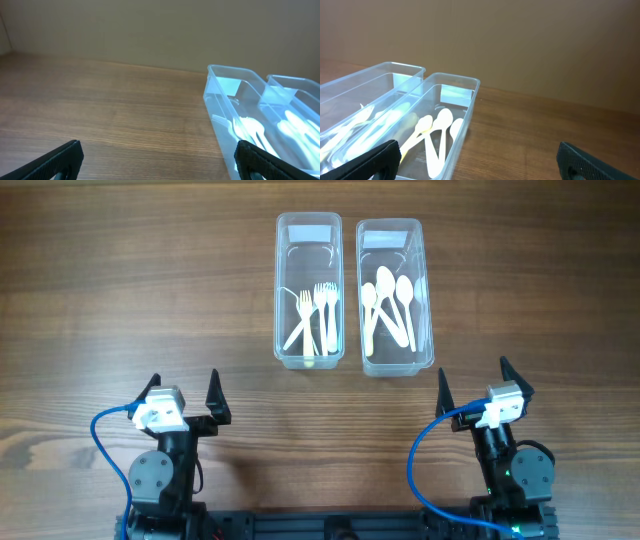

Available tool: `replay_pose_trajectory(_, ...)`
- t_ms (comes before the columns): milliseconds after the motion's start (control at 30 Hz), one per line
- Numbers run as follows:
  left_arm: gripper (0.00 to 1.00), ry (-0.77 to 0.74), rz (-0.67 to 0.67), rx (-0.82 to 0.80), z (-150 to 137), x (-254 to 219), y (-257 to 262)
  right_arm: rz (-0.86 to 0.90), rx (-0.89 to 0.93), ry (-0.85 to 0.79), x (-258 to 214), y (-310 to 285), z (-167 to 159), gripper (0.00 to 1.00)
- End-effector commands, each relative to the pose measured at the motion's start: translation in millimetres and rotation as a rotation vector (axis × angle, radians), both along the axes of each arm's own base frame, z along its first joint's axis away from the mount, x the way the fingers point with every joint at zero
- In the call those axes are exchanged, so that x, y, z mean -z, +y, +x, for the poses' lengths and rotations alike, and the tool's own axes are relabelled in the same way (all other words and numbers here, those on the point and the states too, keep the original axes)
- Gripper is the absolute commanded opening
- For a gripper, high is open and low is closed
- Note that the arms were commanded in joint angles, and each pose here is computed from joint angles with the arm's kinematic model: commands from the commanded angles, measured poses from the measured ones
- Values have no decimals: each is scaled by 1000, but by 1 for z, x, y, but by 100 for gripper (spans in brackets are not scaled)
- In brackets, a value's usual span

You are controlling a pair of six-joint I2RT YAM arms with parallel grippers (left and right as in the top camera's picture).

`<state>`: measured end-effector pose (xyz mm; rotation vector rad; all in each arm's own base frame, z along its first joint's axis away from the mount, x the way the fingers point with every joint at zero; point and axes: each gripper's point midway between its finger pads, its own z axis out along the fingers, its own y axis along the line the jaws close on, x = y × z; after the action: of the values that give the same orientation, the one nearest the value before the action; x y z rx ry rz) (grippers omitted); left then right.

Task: Pack container

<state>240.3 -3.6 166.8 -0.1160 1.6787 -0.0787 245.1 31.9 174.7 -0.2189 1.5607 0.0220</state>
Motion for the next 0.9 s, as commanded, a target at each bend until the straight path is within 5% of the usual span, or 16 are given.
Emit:
replay_pose_trajectory(0,100,-1,60,-11,0,3,3,-4,-18,-15,-3,3,-1,100)
replay_pose_trajectory(867,100,49,64,-10,-1,15,3,-5,-18,-15,-3,3,-1,100)
